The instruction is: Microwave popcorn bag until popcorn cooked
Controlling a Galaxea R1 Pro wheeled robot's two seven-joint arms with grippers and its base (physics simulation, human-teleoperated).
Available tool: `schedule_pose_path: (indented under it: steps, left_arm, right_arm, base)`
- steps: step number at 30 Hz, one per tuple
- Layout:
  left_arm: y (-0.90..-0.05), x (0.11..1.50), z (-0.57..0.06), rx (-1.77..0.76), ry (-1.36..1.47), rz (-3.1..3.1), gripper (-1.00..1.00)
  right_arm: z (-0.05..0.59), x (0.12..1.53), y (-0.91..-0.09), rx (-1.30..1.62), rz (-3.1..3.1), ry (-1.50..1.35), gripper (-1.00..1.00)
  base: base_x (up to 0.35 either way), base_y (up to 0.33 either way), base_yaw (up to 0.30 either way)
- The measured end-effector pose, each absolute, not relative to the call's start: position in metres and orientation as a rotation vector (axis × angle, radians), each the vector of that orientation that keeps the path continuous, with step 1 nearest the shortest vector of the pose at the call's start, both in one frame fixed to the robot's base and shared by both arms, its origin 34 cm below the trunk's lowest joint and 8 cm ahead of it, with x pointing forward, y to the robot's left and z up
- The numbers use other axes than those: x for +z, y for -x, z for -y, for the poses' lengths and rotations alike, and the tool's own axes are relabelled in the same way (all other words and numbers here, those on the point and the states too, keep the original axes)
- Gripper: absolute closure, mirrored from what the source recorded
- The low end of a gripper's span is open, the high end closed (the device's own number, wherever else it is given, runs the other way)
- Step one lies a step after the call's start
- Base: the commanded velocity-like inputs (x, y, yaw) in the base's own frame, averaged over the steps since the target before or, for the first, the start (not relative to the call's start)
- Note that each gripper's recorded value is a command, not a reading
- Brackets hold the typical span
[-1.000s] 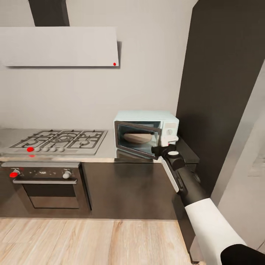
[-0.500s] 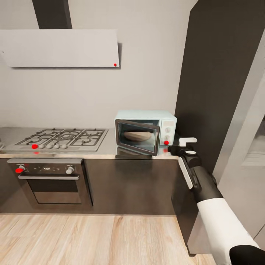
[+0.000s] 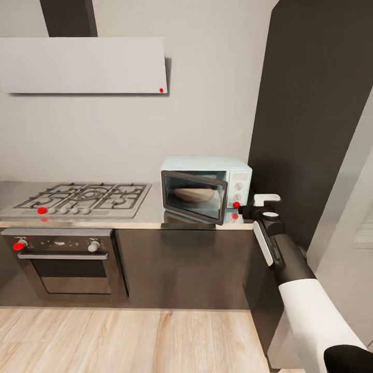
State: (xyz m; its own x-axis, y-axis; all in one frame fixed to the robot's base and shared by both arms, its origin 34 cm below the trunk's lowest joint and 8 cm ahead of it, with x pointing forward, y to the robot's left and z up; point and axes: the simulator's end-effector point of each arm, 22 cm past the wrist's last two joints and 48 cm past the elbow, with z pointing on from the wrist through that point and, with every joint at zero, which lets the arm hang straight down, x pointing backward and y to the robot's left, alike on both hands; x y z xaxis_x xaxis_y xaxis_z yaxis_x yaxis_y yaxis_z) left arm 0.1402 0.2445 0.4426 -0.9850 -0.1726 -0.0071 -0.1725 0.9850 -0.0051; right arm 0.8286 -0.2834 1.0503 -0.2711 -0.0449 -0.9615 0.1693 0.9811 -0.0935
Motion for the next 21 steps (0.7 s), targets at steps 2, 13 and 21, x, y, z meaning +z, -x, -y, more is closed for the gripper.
schedule_pose_path:
  steps: [2, 13, 21]
  left_arm:
    - [-0.1401, 0.4426, -0.2445, -0.007, 0.272, -3.122, -1.0]
    - [-0.1401, 0.4426, -0.2445, -0.007, 0.272, -3.122, -1.0]
    - [-0.1402, 0.4425, -0.2445, -0.007, 0.271, -3.123, -1.0]
  right_arm:
    - [0.2833, 1.0503, -0.8286, -0.205, -1.835, -0.091, -1.0]
    - [0.2816, 1.049, -0.8288, -0.197, -1.839, -0.087, -1.0]
    - [0.2799, 1.0483, -0.8292, -0.187, -1.841, -0.087, -1.0]
  base:
    - [0.249, 0.0, 0.0]
    - [0.249, 0.0, 0.0]
    - [0.173, 0.0, 0.0]
